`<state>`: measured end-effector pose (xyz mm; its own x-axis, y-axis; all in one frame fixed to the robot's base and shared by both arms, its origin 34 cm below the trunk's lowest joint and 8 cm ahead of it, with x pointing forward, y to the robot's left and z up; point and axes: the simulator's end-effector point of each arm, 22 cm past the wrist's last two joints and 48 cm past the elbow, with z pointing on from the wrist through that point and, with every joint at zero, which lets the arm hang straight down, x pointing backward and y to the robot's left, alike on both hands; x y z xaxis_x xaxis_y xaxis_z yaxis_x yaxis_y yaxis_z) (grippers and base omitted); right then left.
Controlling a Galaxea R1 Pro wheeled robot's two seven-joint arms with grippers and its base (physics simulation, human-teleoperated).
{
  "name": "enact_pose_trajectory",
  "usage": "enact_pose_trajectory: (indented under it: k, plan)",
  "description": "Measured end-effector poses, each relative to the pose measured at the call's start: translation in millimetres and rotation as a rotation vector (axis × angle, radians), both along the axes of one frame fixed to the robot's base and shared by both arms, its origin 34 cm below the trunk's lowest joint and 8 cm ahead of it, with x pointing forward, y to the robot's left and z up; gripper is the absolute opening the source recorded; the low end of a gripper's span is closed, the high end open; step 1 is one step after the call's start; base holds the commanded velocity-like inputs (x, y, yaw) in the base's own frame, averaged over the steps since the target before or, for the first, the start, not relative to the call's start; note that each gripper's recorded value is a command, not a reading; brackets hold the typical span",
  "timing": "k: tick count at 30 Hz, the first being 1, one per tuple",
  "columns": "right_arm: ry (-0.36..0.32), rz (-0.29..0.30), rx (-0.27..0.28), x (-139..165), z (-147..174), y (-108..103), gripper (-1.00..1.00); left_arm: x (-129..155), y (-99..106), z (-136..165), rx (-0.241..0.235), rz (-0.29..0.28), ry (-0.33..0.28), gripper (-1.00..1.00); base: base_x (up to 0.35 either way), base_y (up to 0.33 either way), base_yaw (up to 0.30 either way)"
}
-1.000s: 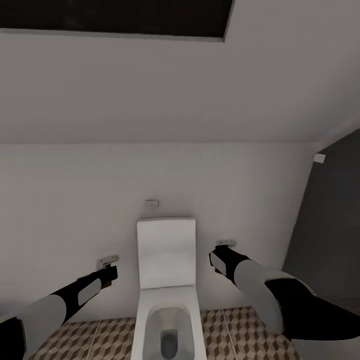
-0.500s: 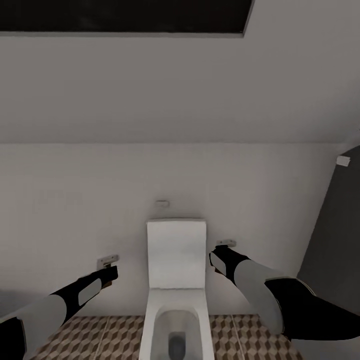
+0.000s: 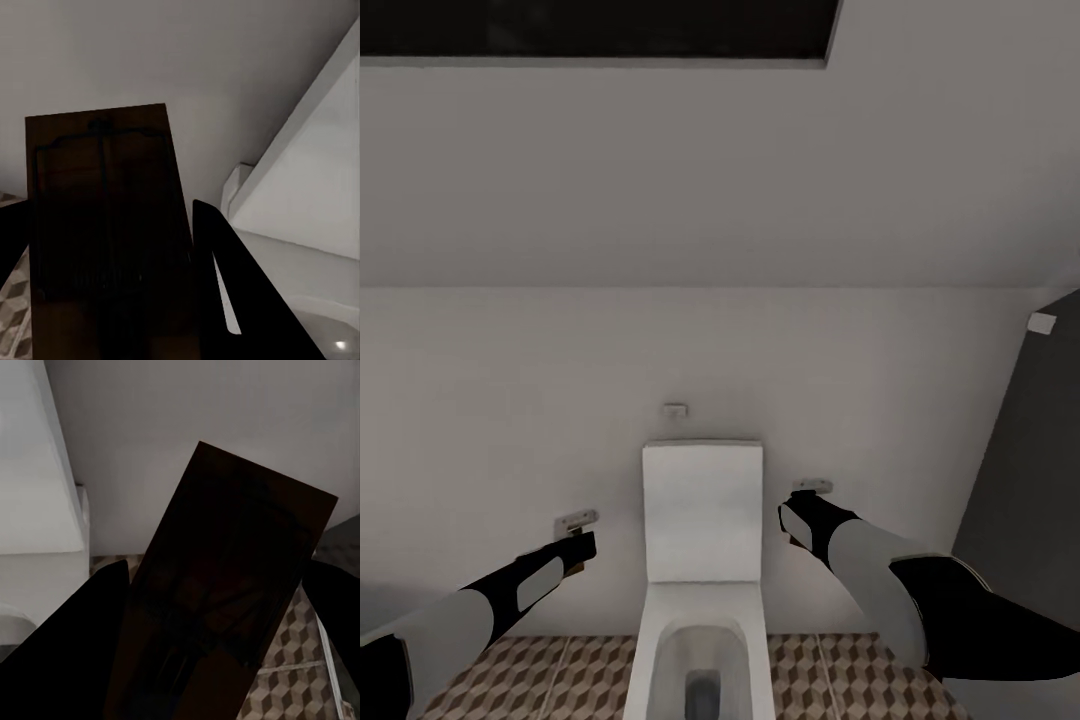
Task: Take the four mousetraps from the cabinet in the bathroom and place them on the bathroom floor. Make sure all four end up on the same floor surface, and ensure that at least two of them are either under or directly next to the same bathroom sink.
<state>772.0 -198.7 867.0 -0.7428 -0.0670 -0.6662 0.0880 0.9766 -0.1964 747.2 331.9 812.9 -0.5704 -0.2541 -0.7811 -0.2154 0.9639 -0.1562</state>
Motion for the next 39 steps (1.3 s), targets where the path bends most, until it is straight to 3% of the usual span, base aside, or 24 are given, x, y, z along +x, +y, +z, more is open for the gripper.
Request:
enact_pose_trajectory:
  k: [13,18,22,26,33,39]
  plan:
    - [0.017,0.003,0.007,-5,-7,1,-1.0,-2,3,-3,0.014,-0.007,0.009,-1.0,0.0,-0.001,0.0]
    - [0.014,0.002,0.021,-21,-35,3,-1.0,-13,32,-15,0.059,0.03,0.046,-1.0,0.0,0.0,0.0]
    - [-0.008,-0.006,0.033,-36,-61,0,-1.0,-16,39,-18,0.091,0.025,0.056,-1.0,0.0,0.0,0.0]
    - [-0.026,-0.008,0.04,-43,-72,-2,-1.0,-15,32,-19,0.082,-0.007,0.049,-1.0,0.0,0.0,0.0]
    - [-0.032,-0.009,0.049,-48,-79,0,-1.0,-12,0,-20,0.032,-0.082,0.041,-1.0,0.0,0.0,0.0]
    - [-0.031,-0.007,0.052,-49,-80,4,-1.0,-17,7,-26,0.037,-0.065,0.059,-1.0,0.0,0.0,0.0]
